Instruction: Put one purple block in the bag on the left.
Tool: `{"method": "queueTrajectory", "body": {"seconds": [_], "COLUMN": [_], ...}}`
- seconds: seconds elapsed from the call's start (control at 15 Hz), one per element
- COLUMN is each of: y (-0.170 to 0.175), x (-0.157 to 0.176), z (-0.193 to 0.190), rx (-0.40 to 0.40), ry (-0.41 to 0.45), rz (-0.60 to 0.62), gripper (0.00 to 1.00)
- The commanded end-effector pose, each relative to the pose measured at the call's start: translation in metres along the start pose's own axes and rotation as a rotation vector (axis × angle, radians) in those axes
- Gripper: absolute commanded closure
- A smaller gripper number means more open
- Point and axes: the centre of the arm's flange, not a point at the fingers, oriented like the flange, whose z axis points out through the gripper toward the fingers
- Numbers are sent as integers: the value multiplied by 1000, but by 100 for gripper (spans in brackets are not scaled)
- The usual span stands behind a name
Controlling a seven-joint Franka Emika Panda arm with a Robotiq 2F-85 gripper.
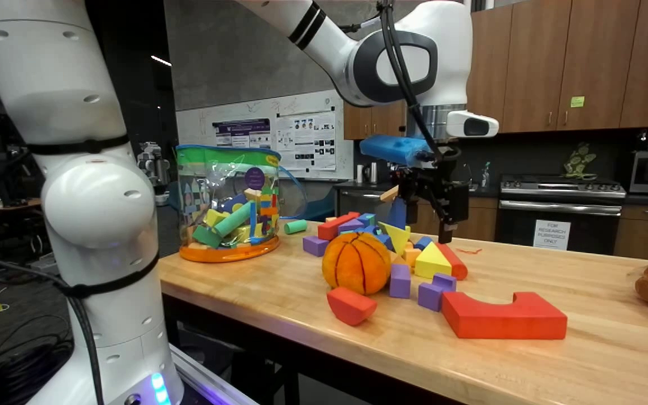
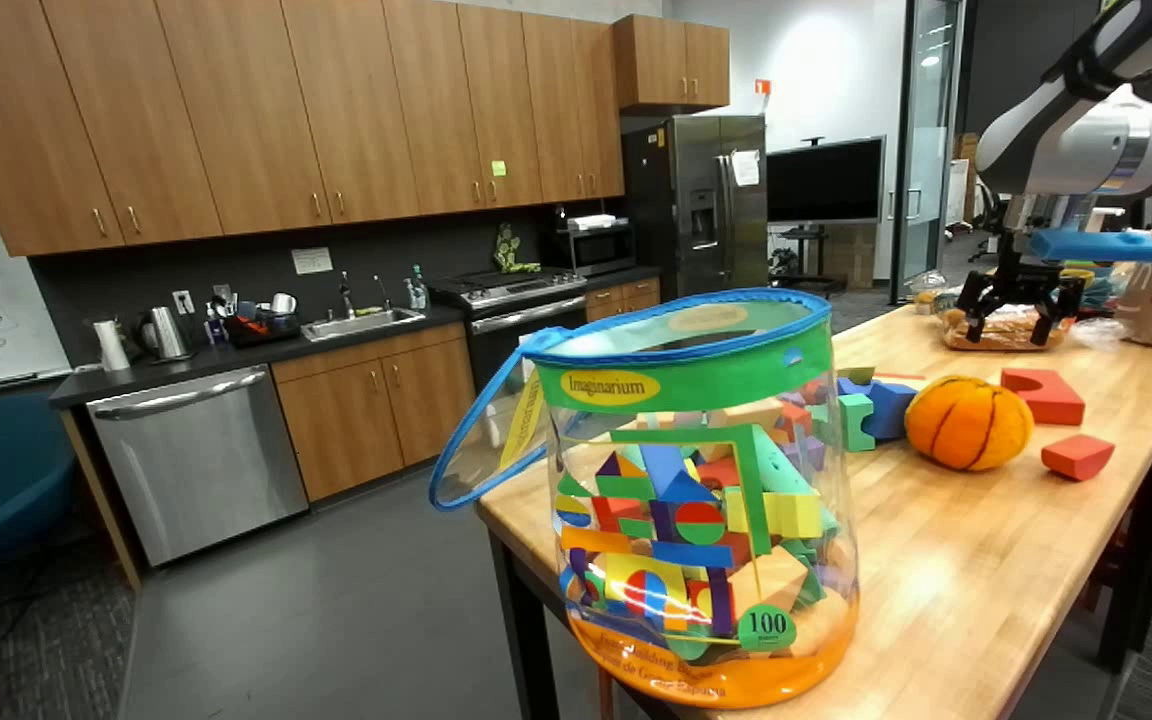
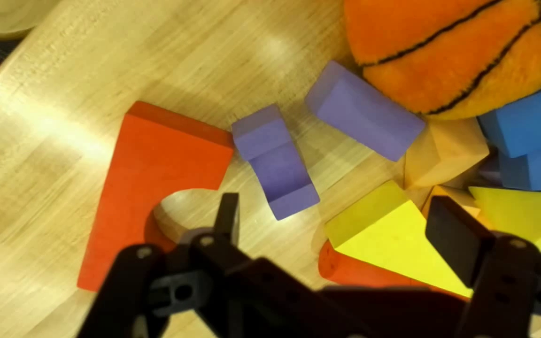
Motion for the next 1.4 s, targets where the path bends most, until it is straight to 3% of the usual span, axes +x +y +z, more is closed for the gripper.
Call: {"method": "queueTrajectory", "body": {"seconds": [0.0, 0.53, 1.33], "y": [0, -11, 41], "x": [0, -7, 40], "z": [0, 43, 67], "rx": [0, -11, -77], "ry": [0, -93, -82], "rz": [0, 53, 279], "gripper": [0, 0, 0]}}
